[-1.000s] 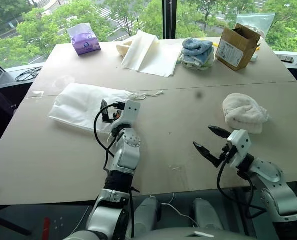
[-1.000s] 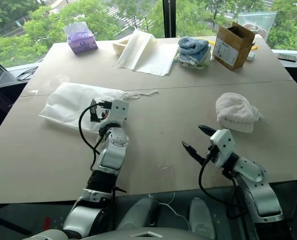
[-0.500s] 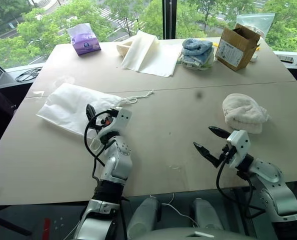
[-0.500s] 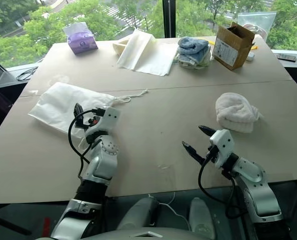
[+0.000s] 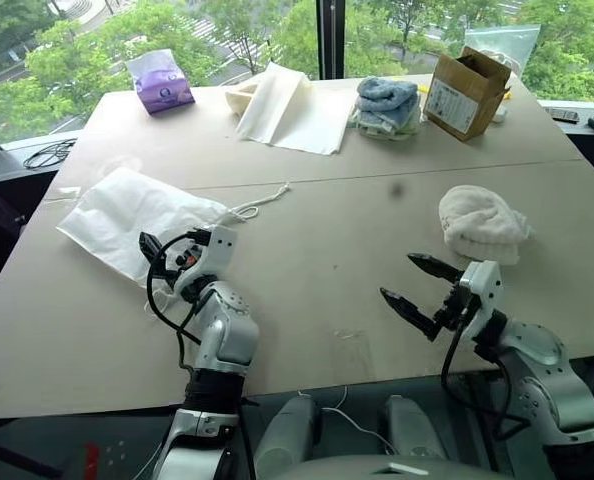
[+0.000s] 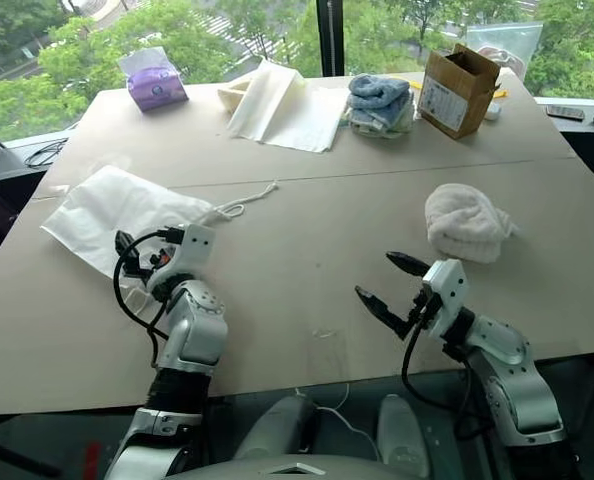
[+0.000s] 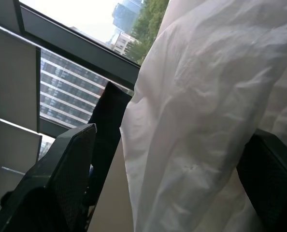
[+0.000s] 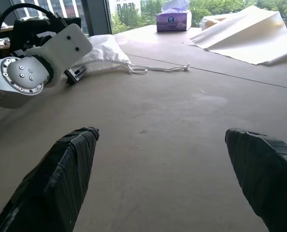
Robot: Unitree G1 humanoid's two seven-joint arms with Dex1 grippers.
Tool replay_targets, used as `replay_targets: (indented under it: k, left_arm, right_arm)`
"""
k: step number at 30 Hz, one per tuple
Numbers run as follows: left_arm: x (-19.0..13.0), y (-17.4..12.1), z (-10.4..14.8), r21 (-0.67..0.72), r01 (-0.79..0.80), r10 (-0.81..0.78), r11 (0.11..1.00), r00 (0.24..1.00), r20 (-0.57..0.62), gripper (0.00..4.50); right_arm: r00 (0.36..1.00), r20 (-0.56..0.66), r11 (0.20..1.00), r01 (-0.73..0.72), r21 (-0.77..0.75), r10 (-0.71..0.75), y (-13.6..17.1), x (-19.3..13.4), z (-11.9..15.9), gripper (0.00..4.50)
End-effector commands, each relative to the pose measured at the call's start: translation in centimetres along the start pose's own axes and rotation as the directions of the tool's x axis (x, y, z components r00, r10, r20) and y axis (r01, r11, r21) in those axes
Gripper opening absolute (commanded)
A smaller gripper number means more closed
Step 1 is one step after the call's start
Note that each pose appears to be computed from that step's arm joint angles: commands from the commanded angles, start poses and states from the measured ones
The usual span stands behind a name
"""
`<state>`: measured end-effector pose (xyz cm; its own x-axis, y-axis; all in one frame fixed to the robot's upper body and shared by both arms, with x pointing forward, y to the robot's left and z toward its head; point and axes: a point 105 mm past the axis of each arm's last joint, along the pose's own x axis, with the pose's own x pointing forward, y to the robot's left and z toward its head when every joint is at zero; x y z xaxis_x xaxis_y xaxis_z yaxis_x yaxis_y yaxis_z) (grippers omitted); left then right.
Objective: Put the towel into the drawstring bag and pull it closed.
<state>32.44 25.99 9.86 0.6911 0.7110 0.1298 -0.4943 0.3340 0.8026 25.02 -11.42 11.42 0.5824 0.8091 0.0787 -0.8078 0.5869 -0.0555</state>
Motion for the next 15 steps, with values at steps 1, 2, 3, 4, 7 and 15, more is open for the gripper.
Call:
replay_targets:
  k: [1, 2, 3, 4, 7, 15]
  left_arm:
    - [0.1, 0.6, -2.7, 0.045, -0.017, 0.022, 0.999, 0.994, -0.106, 4.41]
    - [0.1, 0.6, -2.8, 0.05, -0.016, 0.021, 0.999, 0.994, -0.112, 4.41]
    - [0.1, 0.6, -3.2, 0.054, -0.017, 0.024, 0.998, 0.991, -0.133, 4.41]
    - [0.0, 0.7, -3.7, 0.06, -0.018, 0.027, 0.998, 0.988, -0.152, 4.41]
    - [-0.1, 0.9, -4.6, 0.078, -0.029, 0.044, 0.996, 0.981, -0.191, 4.41]
    - [0.0, 1.3, -5.6, 0.045, -0.042, 0.051, 0.998, 0.973, -0.227, 4.41]
  right_arm:
    - [0.995, 0.043, 0.996, -0.086, 0.0, 0.086, 1.2, 0.3, 1.4, 4.5]
    - [0.994, 0.043, 0.995, -0.096, 0.004, 0.096, 1.4, 0.3, 1.4, 4.5]
    - [0.993, 0.04, 0.994, -0.113, 0.008, 0.113, 1.6, 0.3, 1.4, 4.5]
    - [0.991, 0.033, 0.992, -0.129, 0.01, 0.128, 1.8, 0.3, 1.4, 4.5]
    - [0.988, 0.012, 0.988, -0.156, 0.002, 0.156, 2.1, 0.3, 1.2, 4.5]
    - [0.987, -0.001, 0.987, -0.162, -0.013, 0.162, 1.8, 0.4, 1.0, 4.5]
